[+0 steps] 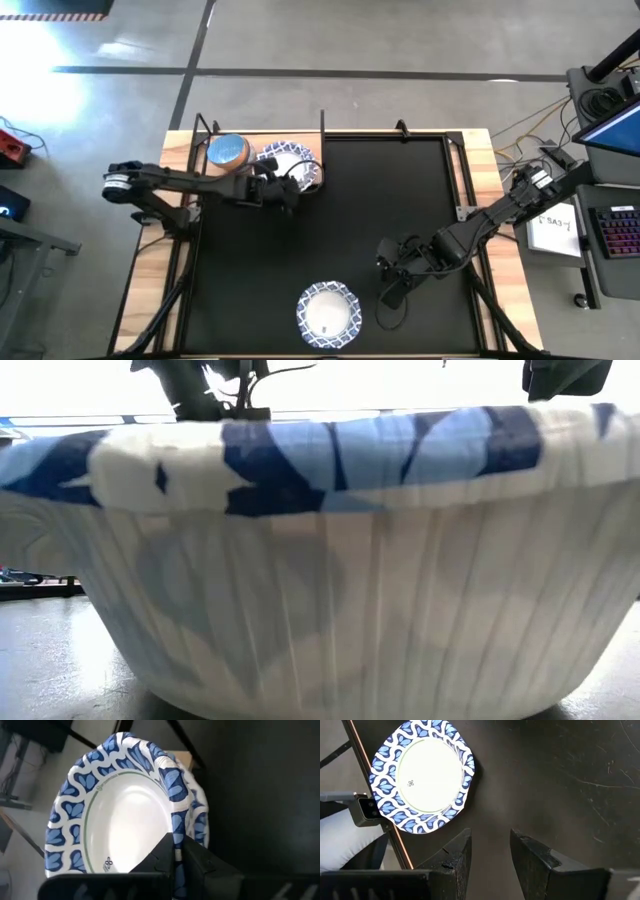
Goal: Place and stack bowls onto a shelf
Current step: Stack the top white bowl on top of the other white bowl on the shelf, then adjust the stack of white bowls on the shelf
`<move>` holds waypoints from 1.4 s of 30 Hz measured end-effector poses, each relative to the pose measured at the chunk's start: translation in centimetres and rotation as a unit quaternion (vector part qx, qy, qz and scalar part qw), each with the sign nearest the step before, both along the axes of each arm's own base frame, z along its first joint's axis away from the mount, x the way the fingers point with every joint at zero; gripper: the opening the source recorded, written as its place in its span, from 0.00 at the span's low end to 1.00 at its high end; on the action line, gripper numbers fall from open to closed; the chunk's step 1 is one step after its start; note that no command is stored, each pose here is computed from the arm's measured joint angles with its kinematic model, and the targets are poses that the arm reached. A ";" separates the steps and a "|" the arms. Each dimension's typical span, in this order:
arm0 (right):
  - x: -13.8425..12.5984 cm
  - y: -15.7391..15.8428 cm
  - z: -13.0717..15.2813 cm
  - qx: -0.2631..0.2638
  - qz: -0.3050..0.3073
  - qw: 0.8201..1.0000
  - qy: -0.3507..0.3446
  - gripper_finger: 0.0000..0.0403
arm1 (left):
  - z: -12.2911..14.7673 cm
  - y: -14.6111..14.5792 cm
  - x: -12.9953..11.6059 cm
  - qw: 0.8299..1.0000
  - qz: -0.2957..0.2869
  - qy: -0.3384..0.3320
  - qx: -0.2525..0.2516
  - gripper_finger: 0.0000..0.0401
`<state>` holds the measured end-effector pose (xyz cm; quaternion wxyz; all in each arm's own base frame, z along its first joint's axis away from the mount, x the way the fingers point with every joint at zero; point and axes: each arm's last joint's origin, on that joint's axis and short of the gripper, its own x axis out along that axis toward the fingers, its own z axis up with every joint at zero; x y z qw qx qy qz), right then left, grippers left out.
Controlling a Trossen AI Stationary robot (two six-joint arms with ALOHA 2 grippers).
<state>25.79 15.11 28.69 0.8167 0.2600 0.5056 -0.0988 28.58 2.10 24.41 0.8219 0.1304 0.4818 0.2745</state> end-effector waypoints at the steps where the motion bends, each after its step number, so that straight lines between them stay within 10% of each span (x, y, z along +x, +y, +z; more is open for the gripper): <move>1: 0.0 0.0 0.0 0.000 0.000 1.000 0.000 0.31 | 0.0 0.3 0.0 1.000 0.004 0.001 -0.004 0.01; 23: 0.0 0.0 0.0 -0.006 0.012 1.000 -0.001 0.31 | 1.0 0.9 0.6 0.996 -0.023 -0.037 -0.074 0.47; 31: 0.0 0.0 0.0 -0.007 0.012 1.000 -0.001 0.31 | 1.6 -1.4 0.8 0.969 -0.119 -0.053 -0.212 0.49; 42: -0.1 0.0 0.0 -0.018 0.035 0.999 -0.004 0.31 | -2.9 -1.8 -1.0 0.979 -0.082 0.006 -0.185 0.49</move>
